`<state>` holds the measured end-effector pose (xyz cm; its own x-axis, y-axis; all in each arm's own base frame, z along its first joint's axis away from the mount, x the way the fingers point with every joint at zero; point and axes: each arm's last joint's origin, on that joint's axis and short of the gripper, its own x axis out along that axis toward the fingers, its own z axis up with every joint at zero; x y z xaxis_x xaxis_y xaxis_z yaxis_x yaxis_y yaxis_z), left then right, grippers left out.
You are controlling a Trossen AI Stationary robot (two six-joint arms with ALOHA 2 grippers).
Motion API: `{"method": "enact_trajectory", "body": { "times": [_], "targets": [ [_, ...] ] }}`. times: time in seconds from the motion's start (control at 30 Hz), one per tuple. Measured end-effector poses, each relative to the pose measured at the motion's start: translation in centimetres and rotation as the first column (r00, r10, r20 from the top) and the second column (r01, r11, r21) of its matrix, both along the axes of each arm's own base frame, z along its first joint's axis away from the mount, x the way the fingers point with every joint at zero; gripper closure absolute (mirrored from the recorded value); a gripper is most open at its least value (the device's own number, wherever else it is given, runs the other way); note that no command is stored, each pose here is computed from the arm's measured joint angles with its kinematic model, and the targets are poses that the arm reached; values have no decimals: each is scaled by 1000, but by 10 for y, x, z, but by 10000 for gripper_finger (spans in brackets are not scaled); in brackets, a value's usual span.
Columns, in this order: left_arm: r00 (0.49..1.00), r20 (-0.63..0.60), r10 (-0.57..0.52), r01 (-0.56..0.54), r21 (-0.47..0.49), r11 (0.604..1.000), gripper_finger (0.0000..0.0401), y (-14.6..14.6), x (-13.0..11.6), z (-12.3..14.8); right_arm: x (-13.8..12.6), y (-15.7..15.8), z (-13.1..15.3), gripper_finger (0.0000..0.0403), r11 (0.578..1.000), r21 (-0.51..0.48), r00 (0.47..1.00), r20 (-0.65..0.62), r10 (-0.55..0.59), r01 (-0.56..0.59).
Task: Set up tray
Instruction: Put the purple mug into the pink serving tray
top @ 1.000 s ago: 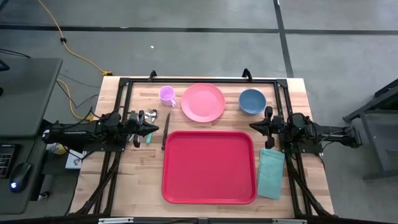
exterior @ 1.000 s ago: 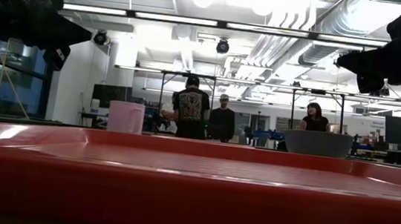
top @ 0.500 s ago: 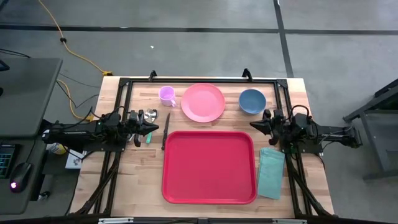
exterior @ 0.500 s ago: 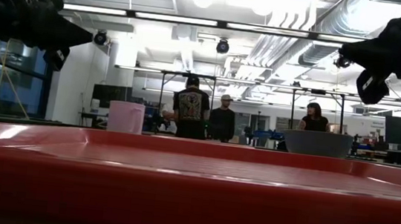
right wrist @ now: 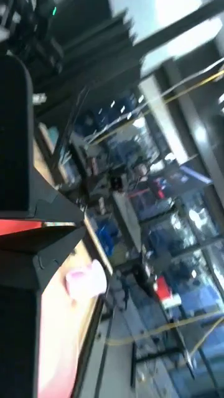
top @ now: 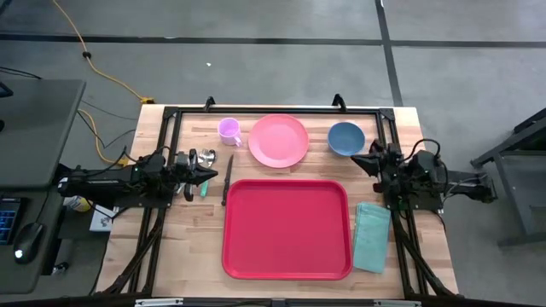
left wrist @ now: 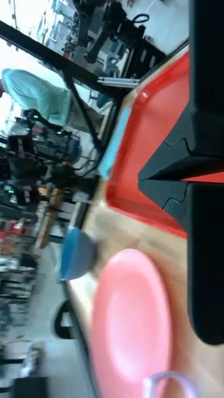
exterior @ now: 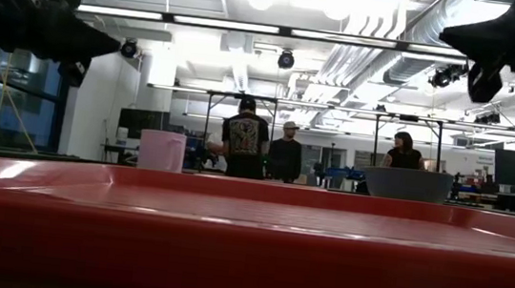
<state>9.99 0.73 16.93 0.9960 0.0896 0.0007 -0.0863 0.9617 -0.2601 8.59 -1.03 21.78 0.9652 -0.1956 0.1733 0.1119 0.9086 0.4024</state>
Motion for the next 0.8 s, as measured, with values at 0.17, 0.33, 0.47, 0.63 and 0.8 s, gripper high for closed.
{"method": "enact_trajectory", "body": {
  "times": [0.17, 0.33, 0.47, 0.63, 0.8],
  "targets": [
    [996, 84, 31, -40, 102, 994, 364, 1, -1, 9, -10, -1, 40, 402, 996, -61, 994, -82, -70, 65],
    [992, 105, 67, -85, 178, 980, 364, 2, -1, 12, -7, -3, 91, 402, 978, -164, 964, -210, -160, 127],
    [992, 105, 76, -94, 180, 979, 364, 2, -1, 12, 10, -6, 142, 402, 954, -258, 933, -279, -227, 155],
    [992, 102, 76, -94, 183, 979, 364, 2, -1, 11, 51, -10, 197, 402, 926, -345, 892, -355, -281, 154],
    [992, 101, 76, -94, 185, 978, 364, 2, -1, 11, 108, -17, 217, 402, 916, -384, 778, -538, -325, 117]
  ]
}}
